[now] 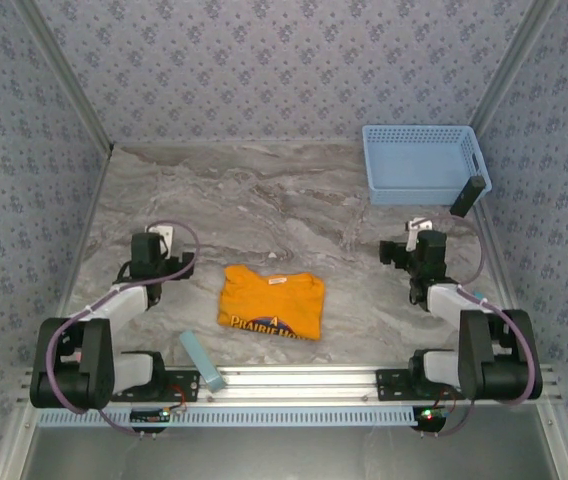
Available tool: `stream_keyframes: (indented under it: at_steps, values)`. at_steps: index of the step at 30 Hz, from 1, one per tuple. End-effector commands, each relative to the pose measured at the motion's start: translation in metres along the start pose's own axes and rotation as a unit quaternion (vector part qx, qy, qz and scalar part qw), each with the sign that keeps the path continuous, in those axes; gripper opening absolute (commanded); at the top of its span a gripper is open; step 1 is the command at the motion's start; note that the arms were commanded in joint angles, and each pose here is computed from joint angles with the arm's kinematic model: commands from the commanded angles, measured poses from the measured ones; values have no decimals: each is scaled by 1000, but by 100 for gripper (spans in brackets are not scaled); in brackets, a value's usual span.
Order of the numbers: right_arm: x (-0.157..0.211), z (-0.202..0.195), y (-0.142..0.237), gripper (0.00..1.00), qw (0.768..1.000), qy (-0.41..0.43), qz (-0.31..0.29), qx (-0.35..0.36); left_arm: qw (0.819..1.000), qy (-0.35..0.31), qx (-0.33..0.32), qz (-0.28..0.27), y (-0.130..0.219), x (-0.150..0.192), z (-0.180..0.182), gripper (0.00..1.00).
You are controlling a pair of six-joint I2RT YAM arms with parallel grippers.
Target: Fold the inside-out t-shirt
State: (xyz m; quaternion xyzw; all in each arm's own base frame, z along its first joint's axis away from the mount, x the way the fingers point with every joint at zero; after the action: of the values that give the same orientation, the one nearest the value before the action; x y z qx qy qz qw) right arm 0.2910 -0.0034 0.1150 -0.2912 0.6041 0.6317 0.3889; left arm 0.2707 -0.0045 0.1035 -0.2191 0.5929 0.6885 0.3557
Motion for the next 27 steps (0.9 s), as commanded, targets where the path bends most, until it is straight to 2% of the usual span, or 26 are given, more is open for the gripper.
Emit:
stream_keyframes:
  at_steps: [1,5,6,7,9,10,11,13,16,27]
  values:
    - [-32,5,-14,100,997,19,-71,-20,988,1,-10,-154,8,-41,7,100]
    - [-24,-5,-32,100,998,-3,-64,5,978,17,-21,-207,-4,-54,9,100]
    - [-17,-9,-33,100,998,-8,-66,16,979,20,-31,-202,-10,-55,11,100]
    - [-17,-9,-32,100,995,-9,-94,15,983,33,-47,-175,-21,-54,15,100]
    - [-17,-10,-30,100,995,-10,-90,32,985,42,-45,-163,-40,-44,16,100]
    - [-15,-9,-30,100,995,-6,-91,33,981,49,-40,-182,-37,-46,19,100]
    - [-15,-5,-29,100,996,6,-88,16,985,49,-36,-163,-37,-45,19,100]
    - [-14,-1,-29,100,996,15,-89,-1,984,60,-42,-162,-41,-47,24,100]
    - [-16,-14,-31,100,996,-22,-82,20,985,63,-38,-154,-41,-46,25,100]
    - [-18,-8,-32,100,997,-7,-80,14,985,59,-42,-157,-40,-46,23,100]
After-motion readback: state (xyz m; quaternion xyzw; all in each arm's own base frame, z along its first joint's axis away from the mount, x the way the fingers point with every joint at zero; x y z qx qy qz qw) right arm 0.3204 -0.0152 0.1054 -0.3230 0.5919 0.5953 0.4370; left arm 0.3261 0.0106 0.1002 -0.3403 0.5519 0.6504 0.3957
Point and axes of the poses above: each hand's point on the last joint's axis, 136 mm out from that joint toward the fingers, its own y axis back along the fingers, its own z axis along the line the jaws close on, x = y × z, the point moved 7 cm from there along y, back along the fingers, and after that the axes turned 9 degrees about -y, right-handed, at the moved point
